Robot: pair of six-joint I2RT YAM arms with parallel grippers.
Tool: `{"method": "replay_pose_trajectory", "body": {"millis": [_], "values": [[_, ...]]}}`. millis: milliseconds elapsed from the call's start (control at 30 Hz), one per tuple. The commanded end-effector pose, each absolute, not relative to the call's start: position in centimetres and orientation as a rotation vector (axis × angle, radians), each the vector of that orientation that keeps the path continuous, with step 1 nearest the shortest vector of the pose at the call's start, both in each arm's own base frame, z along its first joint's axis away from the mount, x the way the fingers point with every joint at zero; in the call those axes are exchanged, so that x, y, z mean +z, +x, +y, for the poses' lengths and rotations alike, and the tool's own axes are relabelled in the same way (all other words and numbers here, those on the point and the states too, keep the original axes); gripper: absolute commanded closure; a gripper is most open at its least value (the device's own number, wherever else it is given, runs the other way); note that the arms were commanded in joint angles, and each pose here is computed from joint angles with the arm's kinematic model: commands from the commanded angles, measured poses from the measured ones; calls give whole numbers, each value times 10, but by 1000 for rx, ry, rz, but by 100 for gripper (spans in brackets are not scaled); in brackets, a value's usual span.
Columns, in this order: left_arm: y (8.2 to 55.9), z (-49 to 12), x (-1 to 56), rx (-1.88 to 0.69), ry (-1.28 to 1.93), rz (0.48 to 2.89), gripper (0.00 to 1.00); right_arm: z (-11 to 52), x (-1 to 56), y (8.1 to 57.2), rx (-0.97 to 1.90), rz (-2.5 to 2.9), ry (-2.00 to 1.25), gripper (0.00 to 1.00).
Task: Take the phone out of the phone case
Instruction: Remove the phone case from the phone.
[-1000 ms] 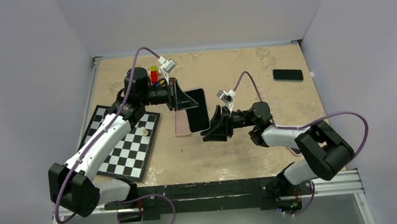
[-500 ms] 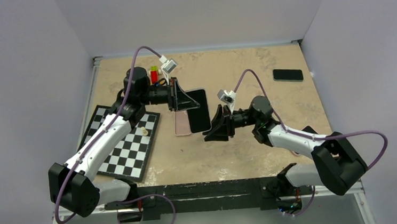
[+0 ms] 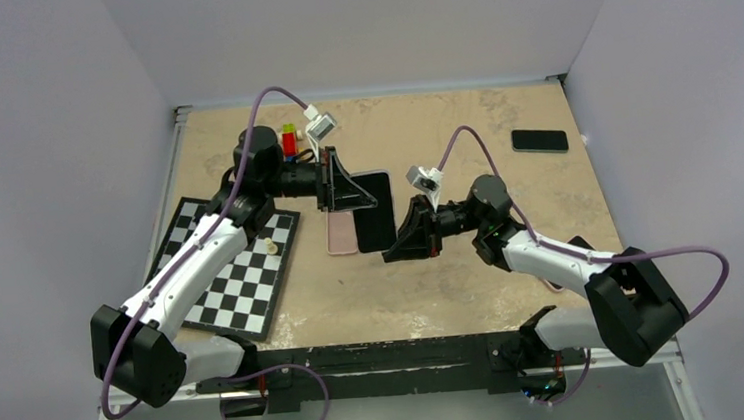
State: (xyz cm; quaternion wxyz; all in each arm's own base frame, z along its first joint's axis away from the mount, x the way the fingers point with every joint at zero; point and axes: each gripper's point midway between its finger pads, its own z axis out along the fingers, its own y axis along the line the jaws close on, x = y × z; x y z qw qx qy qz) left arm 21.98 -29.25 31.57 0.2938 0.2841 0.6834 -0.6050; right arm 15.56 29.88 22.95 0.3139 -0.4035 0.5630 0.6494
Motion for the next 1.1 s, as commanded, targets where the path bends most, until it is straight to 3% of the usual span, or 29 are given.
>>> {"method": "replay_pose_trajectory", "body": {"millis": [0,567,1067], "values": [[202,-293,346,-1661,870,1680,100,298,256,154,1641,1293,-1152,100],[193,-299,358,-2061,569,1770,100,315,356,120,1534,913,-1288,100],[179,-310,367,-2163,456,1762,100,329,376,171,1279,939,-1142,100]]}}
